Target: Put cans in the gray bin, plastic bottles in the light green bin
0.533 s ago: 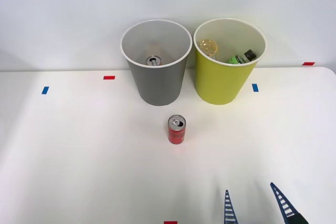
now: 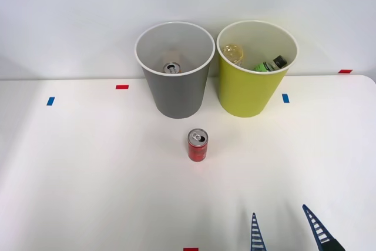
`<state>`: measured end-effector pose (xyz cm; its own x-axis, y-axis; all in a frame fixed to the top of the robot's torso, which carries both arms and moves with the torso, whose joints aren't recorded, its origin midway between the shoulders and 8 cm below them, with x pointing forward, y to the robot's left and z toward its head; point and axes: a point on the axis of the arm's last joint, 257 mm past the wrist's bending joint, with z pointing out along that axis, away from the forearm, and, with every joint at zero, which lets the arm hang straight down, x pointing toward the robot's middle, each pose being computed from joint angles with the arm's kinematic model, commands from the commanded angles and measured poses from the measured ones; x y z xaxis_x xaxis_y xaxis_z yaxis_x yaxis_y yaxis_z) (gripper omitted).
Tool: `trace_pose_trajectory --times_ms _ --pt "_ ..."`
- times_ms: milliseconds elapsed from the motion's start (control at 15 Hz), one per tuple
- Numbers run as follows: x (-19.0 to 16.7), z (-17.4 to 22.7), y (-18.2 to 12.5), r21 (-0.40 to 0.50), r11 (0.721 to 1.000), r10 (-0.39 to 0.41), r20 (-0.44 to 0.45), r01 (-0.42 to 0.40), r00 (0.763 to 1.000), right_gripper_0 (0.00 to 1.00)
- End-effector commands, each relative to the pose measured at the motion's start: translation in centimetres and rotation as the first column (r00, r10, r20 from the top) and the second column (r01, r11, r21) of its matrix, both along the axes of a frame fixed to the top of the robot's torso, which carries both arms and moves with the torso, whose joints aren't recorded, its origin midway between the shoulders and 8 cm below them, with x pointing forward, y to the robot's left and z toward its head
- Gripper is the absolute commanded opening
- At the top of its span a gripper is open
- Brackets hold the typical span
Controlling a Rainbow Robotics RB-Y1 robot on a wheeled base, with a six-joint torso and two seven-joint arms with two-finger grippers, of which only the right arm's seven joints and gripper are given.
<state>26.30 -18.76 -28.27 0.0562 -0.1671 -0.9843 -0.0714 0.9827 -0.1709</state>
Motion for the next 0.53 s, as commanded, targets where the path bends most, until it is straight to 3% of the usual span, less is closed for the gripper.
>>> trace_pose_trajectory --times_ms 67,533 --pt "0.0 0.0 0.0 0.0 1.0 0.0 0.0 0.0 1.0 1.0" --pt "0.0 0.0 0.0 0.0 1.0 0.0 0.0 0.0 1.0 1.0"
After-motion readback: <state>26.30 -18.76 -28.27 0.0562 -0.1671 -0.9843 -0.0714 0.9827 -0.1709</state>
